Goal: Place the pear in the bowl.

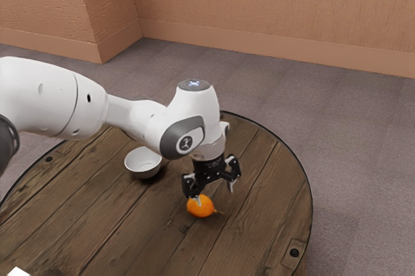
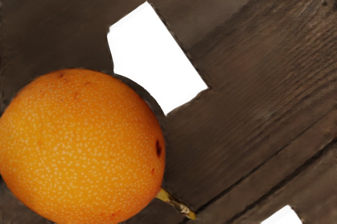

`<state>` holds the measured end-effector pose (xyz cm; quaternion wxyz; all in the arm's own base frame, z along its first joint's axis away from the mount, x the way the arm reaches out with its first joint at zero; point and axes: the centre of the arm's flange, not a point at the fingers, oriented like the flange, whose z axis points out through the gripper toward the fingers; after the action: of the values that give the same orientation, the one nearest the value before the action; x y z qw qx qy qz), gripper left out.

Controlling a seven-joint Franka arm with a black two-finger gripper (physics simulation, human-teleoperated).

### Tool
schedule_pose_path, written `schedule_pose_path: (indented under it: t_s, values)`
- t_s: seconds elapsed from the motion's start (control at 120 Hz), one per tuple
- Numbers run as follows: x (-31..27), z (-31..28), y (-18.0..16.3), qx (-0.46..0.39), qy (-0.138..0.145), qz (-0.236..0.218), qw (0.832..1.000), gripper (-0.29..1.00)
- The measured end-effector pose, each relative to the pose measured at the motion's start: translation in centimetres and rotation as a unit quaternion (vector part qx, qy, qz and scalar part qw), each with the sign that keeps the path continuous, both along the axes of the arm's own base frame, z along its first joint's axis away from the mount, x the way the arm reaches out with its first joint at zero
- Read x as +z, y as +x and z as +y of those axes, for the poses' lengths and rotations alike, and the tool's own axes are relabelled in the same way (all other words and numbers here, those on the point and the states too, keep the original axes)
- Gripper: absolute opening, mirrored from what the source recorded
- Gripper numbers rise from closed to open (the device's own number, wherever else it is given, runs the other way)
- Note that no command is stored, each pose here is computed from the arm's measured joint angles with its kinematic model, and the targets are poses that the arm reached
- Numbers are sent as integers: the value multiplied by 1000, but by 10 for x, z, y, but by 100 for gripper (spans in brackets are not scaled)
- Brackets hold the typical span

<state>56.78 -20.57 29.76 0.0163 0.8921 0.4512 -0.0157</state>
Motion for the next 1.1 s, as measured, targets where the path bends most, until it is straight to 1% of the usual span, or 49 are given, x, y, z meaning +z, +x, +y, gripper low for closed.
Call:
schedule_pose_path:
  t_s: [0.175, 0.4, 0.575, 0.8, 1.0, 1.1]
  values:
    - [-6, 16, -6, 108, 0, -5, 994, 68]
    - [-22, 21, -11, 197, 5, 2, 980, 68]
    - [-32, 21, -9, 245, 8, 6, 970, 61]
    - [-37, 39, -4, 302, 11, 9, 953, 52]
    - [-39, 43, -4, 331, 12, 11, 943, 43]
    - [-40, 44, -6, 341, 14, 13, 940, 41]
